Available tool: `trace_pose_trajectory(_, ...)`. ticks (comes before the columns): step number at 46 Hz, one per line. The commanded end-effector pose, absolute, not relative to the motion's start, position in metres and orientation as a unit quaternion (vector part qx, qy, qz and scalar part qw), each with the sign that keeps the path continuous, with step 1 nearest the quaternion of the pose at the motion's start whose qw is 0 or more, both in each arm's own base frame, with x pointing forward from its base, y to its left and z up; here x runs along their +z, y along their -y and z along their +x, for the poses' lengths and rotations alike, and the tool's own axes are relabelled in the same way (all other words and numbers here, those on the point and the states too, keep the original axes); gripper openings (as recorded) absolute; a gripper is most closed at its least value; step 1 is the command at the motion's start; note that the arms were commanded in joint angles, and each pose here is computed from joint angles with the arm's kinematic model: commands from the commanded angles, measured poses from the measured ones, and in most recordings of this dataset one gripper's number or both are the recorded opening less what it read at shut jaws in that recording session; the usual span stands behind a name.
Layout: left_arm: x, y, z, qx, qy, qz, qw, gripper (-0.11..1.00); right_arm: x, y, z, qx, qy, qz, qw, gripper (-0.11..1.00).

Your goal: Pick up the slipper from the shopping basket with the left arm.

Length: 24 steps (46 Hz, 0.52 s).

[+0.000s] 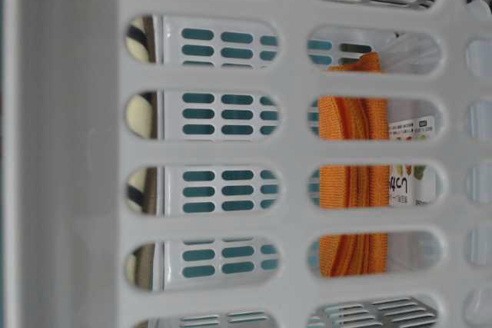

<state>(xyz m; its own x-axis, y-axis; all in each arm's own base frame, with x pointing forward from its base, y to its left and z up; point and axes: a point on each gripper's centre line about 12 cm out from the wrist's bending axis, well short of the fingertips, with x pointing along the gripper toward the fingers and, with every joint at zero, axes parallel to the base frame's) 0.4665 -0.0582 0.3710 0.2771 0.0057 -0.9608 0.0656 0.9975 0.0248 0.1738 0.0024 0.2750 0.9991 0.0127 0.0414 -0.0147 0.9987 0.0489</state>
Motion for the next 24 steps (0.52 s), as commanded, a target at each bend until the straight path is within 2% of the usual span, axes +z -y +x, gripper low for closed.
trace_pose_trajectory(1,0.3886,0.0577,0.4547,-0.02,-0.579,0.029,0.814,0.05,0.2773,-0.0025,0.1747,0.007,0.024,0.028,0.999,-0.01)
trace_pose_trajectory(24,0.3853,0.057,0.4499,-0.024,-0.568,0.032,0.822,0.04,0.276,-0.0025,0.1739,0.007,0.017,0.028,0.999,-0.01)
